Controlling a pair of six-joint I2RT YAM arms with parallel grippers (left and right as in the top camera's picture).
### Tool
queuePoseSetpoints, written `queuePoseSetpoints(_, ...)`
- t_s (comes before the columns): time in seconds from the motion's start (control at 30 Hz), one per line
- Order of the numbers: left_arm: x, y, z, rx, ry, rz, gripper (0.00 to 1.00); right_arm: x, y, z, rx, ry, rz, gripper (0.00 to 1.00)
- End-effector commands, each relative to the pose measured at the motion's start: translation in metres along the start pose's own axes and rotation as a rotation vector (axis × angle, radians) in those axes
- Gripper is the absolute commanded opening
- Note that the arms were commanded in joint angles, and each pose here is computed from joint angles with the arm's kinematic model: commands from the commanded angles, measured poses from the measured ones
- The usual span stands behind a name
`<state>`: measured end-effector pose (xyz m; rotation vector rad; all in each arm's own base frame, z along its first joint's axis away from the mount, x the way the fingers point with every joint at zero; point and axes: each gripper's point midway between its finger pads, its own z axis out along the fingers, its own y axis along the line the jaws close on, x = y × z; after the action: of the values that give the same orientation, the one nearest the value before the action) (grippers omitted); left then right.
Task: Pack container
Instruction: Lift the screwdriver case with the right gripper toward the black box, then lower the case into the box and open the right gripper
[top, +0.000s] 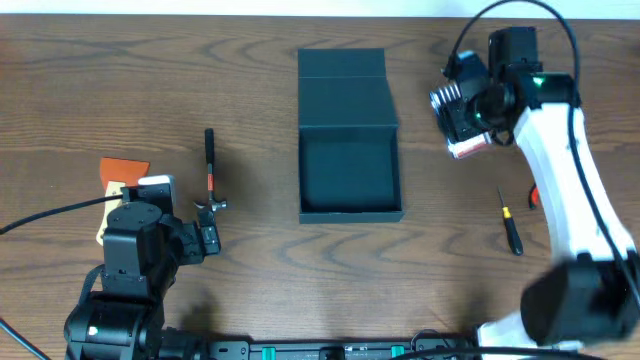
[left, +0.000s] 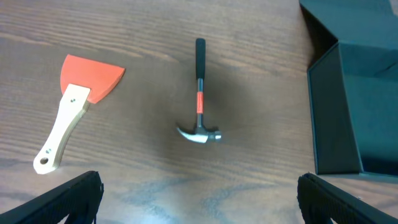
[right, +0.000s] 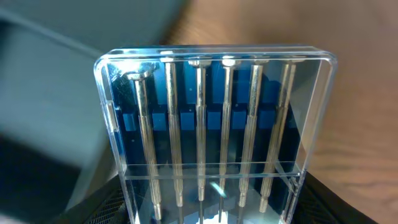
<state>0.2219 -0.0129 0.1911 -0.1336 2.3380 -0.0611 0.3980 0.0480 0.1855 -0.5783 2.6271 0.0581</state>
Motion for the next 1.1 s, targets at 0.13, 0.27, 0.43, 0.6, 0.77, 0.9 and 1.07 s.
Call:
queuePoseSetpoints(0.13, -0.007, 0.002, -0.005, -0.012, -0.02, -0.018, 0.98, -0.017, 0.111, -0.03, -0.133, -0.071, -0.402, 0.01)
queuePoseSetpoints(0.27, -0.004, 0.003, -0.005, -0.014, -0.008, -0.016, 0.99, -0.011, 0.162, -0.022, -0.199, -0.058, -0.686, 0.01)
queuePoseSetpoints(0.43, 0.001, 0.004, -0.005, -0.018, 0.009, -0.015, 0.99, -0.005, 0.178, 0.01, -0.239, -0.008, -0.841, 0.01)
queuePoseSetpoints(0.6, 0.0, 0.004, -0.005, -0.018, 0.009, -0.015, 0.98, 0.006, 0.179, 0.056, -0.276, 0.092, -0.843, 0.01)
queuePoseSetpoints(0.77, 0.0, 0.004, -0.005, -0.018, 0.009, -0.015, 0.99, 0.027, 0.183, 0.105, -0.321, 0.208, -0.837, 0.01)
queuePoseSetpoints(0.9, 0.0, 0.004, -0.005, -0.018, 0.009, -0.015, 0.99, 0.044, 0.185, 0.131, -0.354, 0.278, -0.83, 0.01)
queuePoseSetpoints(1.07, 0.0, 0.004, -0.005, -0.018, 0.009, -0.015, 0.99, 0.057, 0.186, 0.148, -0.374, 0.331, -0.825, 0.15)
